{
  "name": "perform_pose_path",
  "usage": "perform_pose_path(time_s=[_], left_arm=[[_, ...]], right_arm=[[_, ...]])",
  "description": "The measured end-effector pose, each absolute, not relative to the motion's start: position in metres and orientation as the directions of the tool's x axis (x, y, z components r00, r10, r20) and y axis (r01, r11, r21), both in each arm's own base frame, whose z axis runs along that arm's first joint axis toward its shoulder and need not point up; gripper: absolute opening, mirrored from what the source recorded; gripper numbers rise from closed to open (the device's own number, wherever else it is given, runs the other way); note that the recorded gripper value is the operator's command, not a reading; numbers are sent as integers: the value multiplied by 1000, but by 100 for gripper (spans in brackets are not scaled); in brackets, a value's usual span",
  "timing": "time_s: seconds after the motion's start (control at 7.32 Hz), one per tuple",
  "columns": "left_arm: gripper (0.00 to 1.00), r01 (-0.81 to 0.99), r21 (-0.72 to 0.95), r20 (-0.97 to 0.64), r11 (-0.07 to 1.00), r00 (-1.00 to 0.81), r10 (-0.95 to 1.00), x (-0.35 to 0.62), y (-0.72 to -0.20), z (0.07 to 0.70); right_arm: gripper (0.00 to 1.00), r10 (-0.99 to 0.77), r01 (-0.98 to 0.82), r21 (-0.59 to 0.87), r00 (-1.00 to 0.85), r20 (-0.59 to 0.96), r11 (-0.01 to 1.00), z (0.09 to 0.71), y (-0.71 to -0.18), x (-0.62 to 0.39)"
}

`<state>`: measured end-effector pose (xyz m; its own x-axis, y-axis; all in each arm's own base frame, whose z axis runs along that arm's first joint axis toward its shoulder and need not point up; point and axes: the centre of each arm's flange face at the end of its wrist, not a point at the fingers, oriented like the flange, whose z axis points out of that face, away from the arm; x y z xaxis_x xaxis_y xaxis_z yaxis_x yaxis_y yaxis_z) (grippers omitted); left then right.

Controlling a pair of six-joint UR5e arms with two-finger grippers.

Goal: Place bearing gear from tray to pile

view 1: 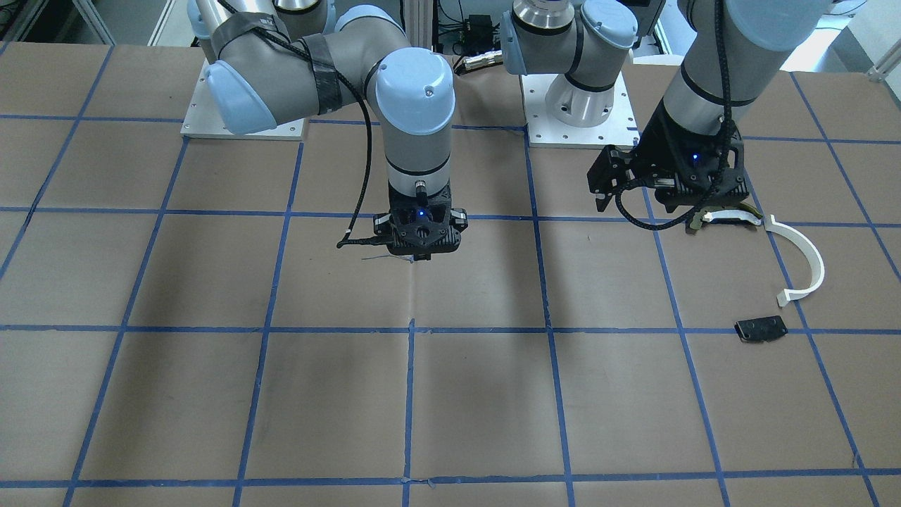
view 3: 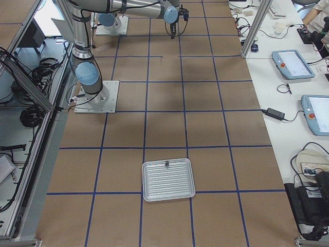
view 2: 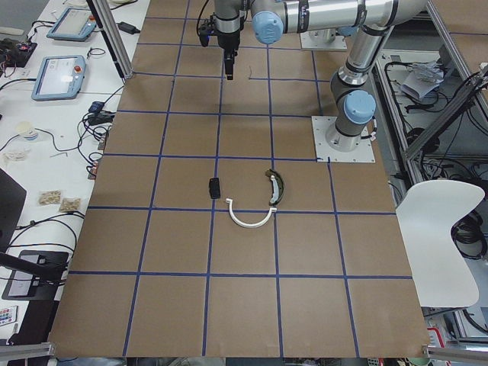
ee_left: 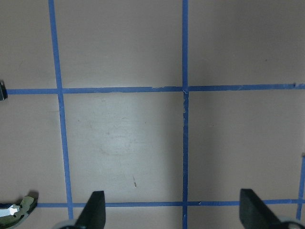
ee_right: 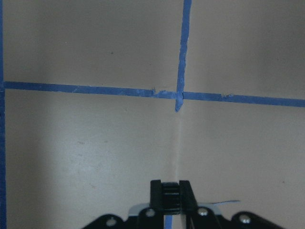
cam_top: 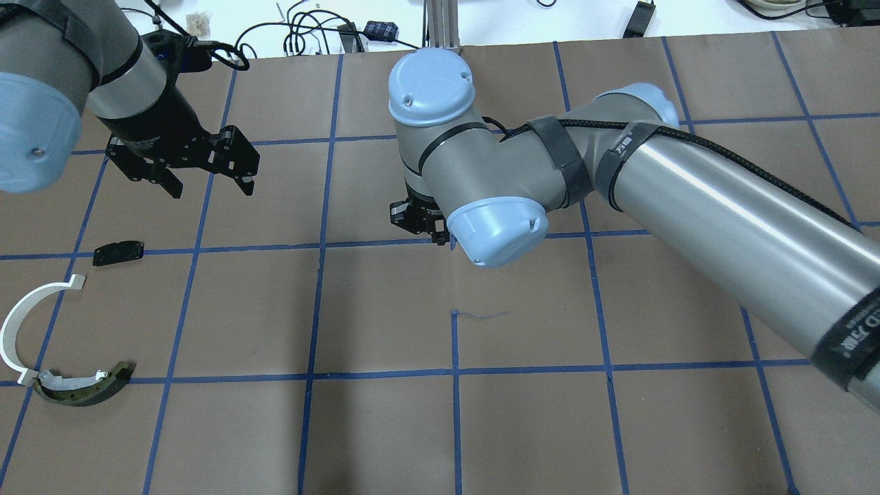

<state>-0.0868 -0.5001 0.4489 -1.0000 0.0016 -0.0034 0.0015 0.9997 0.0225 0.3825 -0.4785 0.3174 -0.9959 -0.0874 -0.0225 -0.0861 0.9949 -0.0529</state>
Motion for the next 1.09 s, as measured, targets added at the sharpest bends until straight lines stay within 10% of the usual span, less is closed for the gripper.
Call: perform_pose_path(time_s=[1.09], left_arm=[[100, -10, 67, 4, 998, -1000, -10, -91, -516, 421]], right_arm=[[100, -244, -248, -71, -967, 71, 966, 447, -524, 178]])
